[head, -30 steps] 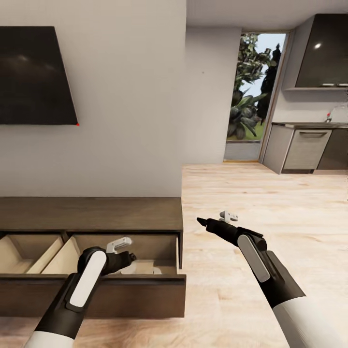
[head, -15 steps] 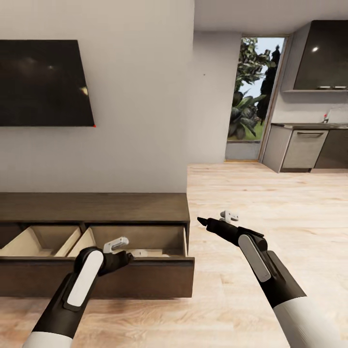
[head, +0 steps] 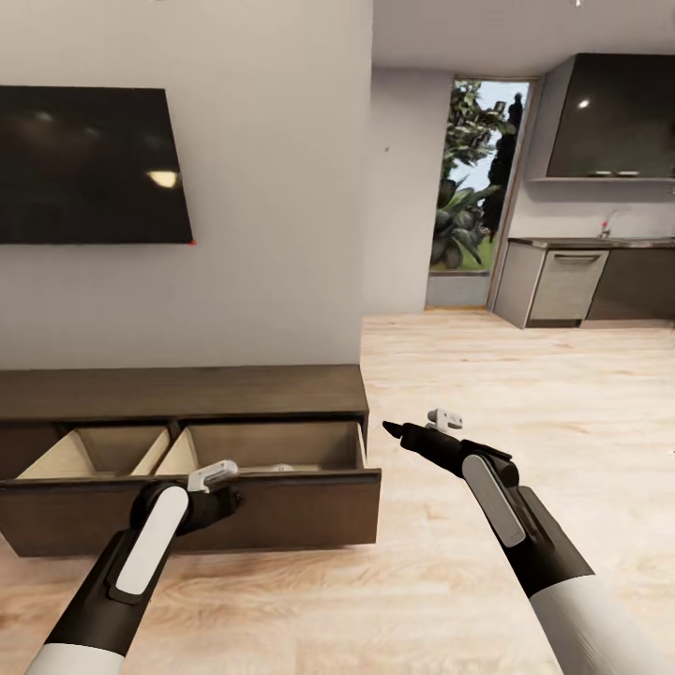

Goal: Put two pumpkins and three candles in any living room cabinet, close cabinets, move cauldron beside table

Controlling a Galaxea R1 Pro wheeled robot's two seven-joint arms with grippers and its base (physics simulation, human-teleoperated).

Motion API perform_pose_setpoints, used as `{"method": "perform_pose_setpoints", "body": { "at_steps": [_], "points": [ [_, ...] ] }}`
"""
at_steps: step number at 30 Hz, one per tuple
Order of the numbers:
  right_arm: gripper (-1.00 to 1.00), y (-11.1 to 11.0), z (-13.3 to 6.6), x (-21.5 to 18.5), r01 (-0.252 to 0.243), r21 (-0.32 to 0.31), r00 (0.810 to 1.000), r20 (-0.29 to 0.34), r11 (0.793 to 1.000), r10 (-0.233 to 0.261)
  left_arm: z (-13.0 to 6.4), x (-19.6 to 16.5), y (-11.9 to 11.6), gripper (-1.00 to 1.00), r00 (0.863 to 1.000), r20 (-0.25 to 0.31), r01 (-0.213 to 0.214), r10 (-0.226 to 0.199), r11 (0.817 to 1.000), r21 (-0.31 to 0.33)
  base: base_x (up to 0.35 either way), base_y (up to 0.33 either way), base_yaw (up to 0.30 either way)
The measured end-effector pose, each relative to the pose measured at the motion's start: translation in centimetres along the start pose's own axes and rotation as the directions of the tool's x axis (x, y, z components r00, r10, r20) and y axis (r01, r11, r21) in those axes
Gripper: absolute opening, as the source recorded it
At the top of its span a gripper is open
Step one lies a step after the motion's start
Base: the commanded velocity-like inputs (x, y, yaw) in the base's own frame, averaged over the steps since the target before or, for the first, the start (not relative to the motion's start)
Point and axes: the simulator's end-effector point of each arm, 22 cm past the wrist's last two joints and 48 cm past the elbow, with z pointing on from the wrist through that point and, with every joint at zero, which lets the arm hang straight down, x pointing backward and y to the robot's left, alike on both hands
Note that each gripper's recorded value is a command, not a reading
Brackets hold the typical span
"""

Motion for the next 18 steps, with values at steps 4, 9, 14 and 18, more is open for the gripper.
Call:
{"method": "perform_pose_setpoints", "body": {
  "at_steps": [4,9,14,18],
  "points": [
    [1.00,0.10,0.00,0.00,0.001,-0.002,1.000,0.000,1.000,-0.001,0.00,0.00,0.01,1.00,1.000,0.000,0.000,0.000,1.000,0.000,-0.259,0.235,-0.014],
    [1.00,0.32,0.04,0.04,0.004,-0.003,1.000,0.000,1.000,-0.004,-0.03,-0.01,0.01,1.00,1.000,0.000,0.000,0.000,1.000,0.001,-0.237,0.258,0.058],
    [1.00,0.41,0.01,0.02,0.009,-0.002,1.000,0.001,1.000,-0.009,-0.13,-0.08,-0.01,1.00,1.000,0.003,0.000,0.000,1.000,0.001,-0.195,0.266,0.146],
    [1.00,0.47,-0.06,-0.05,0.010,-0.002,1.000,0.002,1.000,-0.010,-0.22,-0.13,-0.01,1.00,1.000,0.004,-0.001,0.000,1.000,0.001,0.027,0.276,0.129]
  ]
}}
